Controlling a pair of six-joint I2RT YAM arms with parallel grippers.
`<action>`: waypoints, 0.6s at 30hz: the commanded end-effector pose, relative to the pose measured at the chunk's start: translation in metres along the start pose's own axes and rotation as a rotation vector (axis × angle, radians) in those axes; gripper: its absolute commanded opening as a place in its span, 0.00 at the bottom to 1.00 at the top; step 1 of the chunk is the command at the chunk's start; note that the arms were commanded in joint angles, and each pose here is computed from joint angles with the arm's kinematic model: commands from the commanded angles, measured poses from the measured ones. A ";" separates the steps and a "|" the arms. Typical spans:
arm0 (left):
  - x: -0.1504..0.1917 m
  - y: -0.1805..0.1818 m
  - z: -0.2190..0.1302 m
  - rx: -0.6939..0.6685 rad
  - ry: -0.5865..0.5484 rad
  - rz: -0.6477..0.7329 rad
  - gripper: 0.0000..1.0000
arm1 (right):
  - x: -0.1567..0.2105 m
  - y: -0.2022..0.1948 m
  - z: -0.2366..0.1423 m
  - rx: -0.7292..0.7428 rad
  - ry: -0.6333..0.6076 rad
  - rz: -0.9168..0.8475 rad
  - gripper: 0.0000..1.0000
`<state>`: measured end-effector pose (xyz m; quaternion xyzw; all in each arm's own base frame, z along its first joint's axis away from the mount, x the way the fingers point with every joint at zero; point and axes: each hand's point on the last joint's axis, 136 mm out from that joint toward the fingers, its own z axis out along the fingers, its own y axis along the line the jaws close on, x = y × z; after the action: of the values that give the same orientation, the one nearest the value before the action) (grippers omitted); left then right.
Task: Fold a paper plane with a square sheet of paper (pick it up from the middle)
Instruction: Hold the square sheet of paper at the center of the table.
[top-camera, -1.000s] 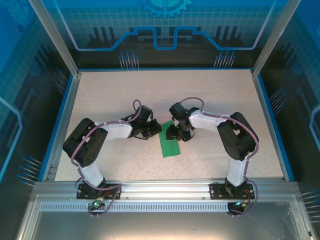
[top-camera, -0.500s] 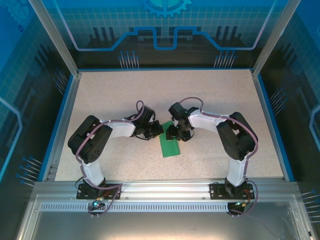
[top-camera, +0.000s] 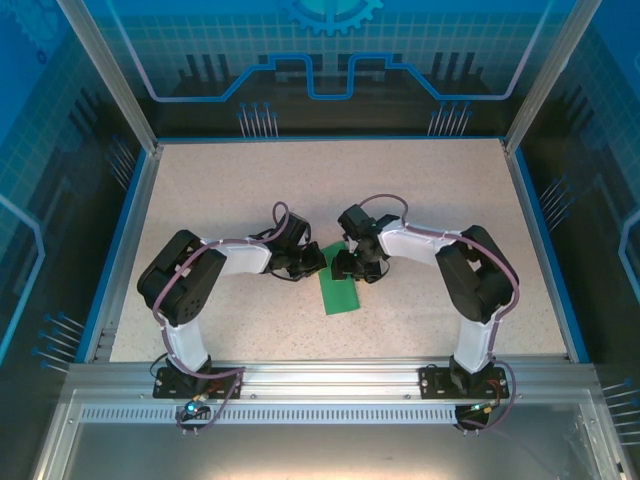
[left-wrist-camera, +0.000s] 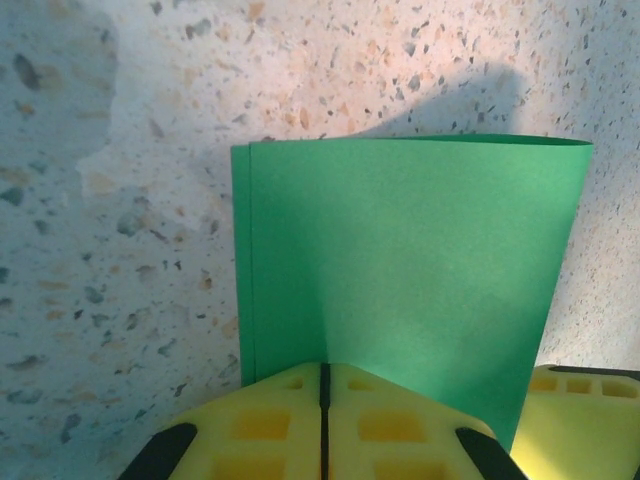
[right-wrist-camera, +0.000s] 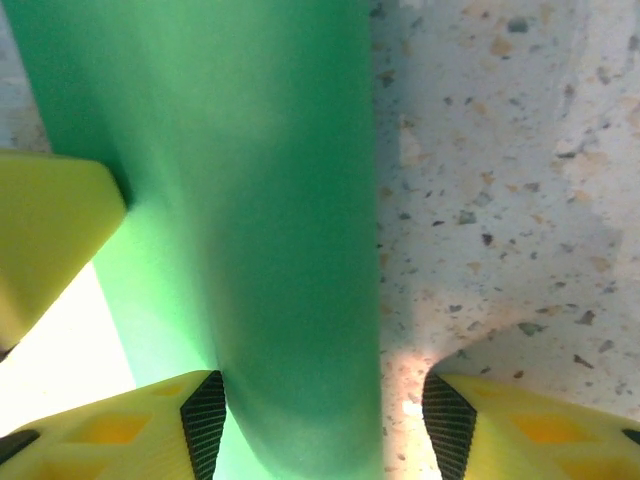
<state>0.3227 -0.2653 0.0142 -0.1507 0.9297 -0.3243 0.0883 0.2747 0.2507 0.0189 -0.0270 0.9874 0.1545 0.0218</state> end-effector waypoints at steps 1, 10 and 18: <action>0.014 0.025 0.008 -0.098 0.051 -0.005 0.09 | -0.006 0.014 -0.015 -0.064 -0.063 -0.039 0.61; 0.015 0.031 0.010 -0.123 0.055 -0.007 0.08 | -0.011 0.044 -0.047 -0.246 -0.129 -0.122 0.45; 0.015 0.034 0.009 -0.140 0.057 -0.006 0.07 | -0.004 0.048 -0.022 -0.291 -0.035 -0.128 0.22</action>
<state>0.3226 -0.2651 0.0137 -0.1422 0.9330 -0.3188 0.0873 0.2817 0.2871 0.0708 -0.0878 0.9516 0.2838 0.0789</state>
